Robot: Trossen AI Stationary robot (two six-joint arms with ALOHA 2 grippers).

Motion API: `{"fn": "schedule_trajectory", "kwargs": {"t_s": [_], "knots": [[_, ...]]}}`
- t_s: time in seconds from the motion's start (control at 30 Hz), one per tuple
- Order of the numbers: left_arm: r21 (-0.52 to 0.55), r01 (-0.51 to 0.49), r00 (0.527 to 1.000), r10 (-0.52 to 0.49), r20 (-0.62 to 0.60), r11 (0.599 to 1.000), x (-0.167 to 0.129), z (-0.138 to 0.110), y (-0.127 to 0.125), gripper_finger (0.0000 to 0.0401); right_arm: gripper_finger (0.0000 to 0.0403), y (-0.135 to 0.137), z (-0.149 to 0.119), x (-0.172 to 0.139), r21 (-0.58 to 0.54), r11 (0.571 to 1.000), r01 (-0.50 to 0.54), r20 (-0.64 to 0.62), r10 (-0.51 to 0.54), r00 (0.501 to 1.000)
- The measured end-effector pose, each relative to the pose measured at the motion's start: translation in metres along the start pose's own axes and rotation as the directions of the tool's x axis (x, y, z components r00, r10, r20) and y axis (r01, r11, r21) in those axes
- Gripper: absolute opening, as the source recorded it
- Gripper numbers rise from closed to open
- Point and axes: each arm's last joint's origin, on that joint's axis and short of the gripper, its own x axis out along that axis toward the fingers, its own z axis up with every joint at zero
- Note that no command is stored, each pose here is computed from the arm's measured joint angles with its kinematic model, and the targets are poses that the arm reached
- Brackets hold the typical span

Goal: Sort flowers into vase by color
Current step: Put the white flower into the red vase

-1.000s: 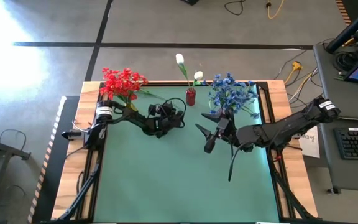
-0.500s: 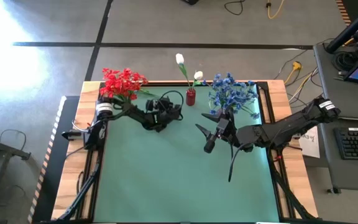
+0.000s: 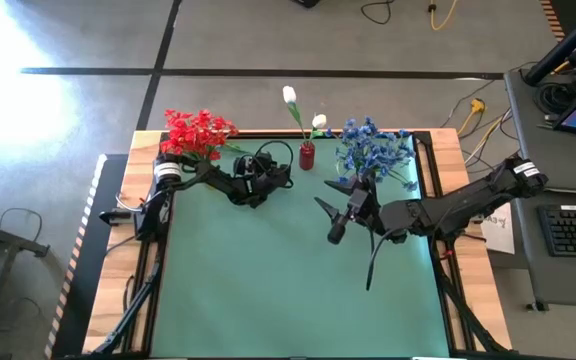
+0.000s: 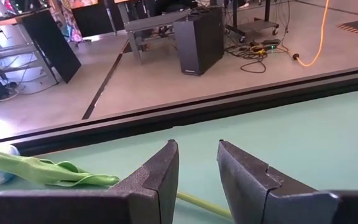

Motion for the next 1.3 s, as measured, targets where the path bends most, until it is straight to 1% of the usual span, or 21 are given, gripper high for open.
{"fn": "schedule_trajectory", "kwargs": {"t_s": [0.37,0.53,0.67,0.73,0.8,0.9,0.97,1.07,1.17,1.3], "knots": [[-0.017,-0.005,1.000,0.005,-0.003,1.000,0.003,0.001,0.001,0.0100,0.0215,0.000,0.000,0.000,0.000,1.000,0.000,-0.002,0.000,1.000],[-0.018,0.042,0.998,-0.043,-0.037,0.999,0.009,0.001,0.003,0.0100,0.0215,0.000,0.000,0.000,-0.001,1.000,0.000,-0.002,0.000,1.000],[0.001,0.047,0.998,-0.046,-0.043,0.999,0.009,0.000,0.003,0.0100,0.0215,0.000,0.000,0.000,-0.001,1.000,0.000,-0.002,0.000,1.000],[0.016,0.051,0.997,-0.050,-0.066,0.999,0.009,-0.003,0.004,0.0100,0.0215,0.000,0.000,0.000,-0.001,1.000,0.000,-0.002,0.000,1.000],[0.030,0.077,0.991,-0.073,-0.108,0.997,0.009,-0.007,0.005,0.0100,0.0215,0.000,0.000,0.000,-0.001,1.000,-0.001,-0.002,0.001,1.000],[0.008,0.113,0.979,-0.110,-0.171,0.994,0.012,-0.010,0.007,0.0100,0.0215,0.000,0.000,0.000,-0.002,1.000,-0.001,-0.002,0.001,1.000],[-0.013,0.106,0.978,-0.106,-0.179,0.994,0.014,-0.012,0.008,0.0100,0.0215,0.000,0.000,0.000,-0.002,1.000,-0.001,-0.002,0.001,1.000],[-0.005,0.085,0.982,-0.084,-0.171,0.996,0.014,-0.013,0.009,0.0100,0.0215,0.000,0.000,0.000,-0.002,1.000,-0.001,-0.002,0.001,1.000],[-0.003,0.095,0.980,-0.094,-0.176,0.995,0.014,-0.013,0.008,0.0100,0.0215,0.000,0.000,0.000,-0.003,1.000,-0.001,-0.003,0.001,1.000],[0.033,0.109,0.972,-0.100,-0.214,0.993,0.015,-0.011,0.005,0.0100,0.0215,0.000,0.000,0.000,-0.003,1.000,-0.001,-0.004,0.001,1.000]]}}
